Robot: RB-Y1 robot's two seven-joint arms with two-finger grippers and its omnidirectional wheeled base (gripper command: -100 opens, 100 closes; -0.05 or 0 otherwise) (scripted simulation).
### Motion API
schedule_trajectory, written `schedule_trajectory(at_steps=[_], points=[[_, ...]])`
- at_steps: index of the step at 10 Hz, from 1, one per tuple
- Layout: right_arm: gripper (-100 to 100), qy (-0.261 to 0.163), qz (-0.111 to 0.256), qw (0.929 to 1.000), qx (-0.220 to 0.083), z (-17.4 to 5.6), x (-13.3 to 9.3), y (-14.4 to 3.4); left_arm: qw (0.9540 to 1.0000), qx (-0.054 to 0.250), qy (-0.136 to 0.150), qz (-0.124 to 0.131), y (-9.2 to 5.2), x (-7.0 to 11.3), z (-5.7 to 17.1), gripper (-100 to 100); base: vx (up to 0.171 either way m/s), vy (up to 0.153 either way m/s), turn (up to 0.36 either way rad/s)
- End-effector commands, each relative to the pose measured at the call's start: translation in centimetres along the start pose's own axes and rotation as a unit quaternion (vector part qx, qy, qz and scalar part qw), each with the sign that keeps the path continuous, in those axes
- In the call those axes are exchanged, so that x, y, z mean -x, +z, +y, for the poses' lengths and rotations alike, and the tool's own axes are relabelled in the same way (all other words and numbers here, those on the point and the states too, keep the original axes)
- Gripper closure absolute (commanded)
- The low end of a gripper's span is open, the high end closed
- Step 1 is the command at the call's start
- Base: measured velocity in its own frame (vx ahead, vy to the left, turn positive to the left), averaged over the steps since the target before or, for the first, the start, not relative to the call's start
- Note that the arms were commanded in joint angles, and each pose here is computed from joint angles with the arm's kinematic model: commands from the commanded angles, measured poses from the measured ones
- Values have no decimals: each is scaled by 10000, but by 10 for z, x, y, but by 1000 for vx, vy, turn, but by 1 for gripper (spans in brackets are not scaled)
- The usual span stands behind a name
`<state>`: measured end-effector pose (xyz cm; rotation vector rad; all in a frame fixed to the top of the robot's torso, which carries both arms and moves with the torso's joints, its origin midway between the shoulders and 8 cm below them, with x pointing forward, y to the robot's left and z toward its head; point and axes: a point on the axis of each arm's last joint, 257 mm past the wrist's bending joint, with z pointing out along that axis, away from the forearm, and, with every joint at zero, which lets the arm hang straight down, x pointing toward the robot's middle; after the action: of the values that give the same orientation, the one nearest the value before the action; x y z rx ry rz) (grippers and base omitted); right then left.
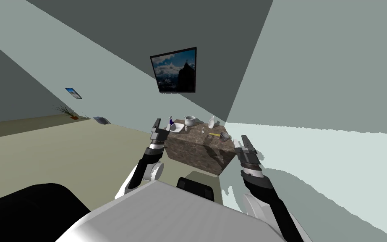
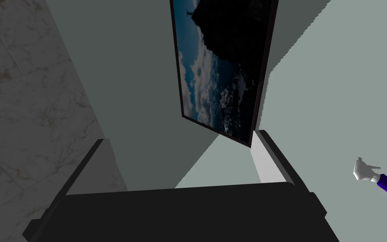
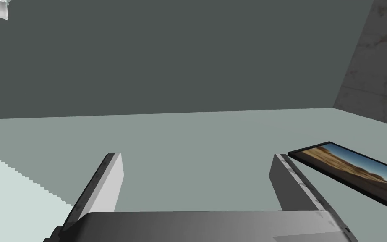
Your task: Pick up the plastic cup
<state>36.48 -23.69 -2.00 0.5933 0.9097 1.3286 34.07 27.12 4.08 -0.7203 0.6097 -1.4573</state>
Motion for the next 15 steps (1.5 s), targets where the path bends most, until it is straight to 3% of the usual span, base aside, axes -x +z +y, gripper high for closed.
schedule_trajectory(at_steps=[1,4,5,6,7,8,9,10,11,12,13,14,15], points=[[-100,-80,206,9997,-140,-13,-8,-8,10000,0,0,0,0,0,0,0,-42,49,36],[-100,-237,658,9959,-576,-51,-23,-29,10000,0,1,0,0,0,0,0,-29,46,67],[-100,-290,754,9950,-585,-52,-24,-30,10000,0,0,0,0,0,0,0,-28,46,48],[-100,-350,931,9917,-816,-71,-30,-44,10000,0,1,0,0,0,0,0,-28,54,93],[-100,-418,1048,9902,-827,-72,-30,-45,10000,0,0,0,0,0,0,0,-22,40,41],[-100,-489,1232,9854,-1067,-92,-35,-61,10000,0,1,0,0,0,0,0,-18,51,89],[-100,-561,1352,9833,-1078,-93,-35,-62,10000,0,0,0,0,0,0,0,-15,44,63],[-100,-637,1533,9772,-1324,-112,-38,-80,10000,0,1,0,0,0,0,0,-24,55,142],[-100,-710,1651,9746,-1335,-113,-37,-82,10000,0,0,0,0,0,0,0,-11,48,54],[-100,-790,1826,9671,-1584,-132,-39,-101,10000,1,1,0,0,0,0,0,1,54,111],[-100,-873,1955,9637,-1596,-133,-38,-103,10000,0,1,0,0,0,0,0,-2,50,66],[-100,-966,2140,9543,-1847,-151,-37,-125,10000,1,1,0,0,0,0,0,-8,61,122],[-100,-1047,2262,9504,-1858,-152,-35,-127,10000,0,1,0,0,0,0,0,0,48,62]])
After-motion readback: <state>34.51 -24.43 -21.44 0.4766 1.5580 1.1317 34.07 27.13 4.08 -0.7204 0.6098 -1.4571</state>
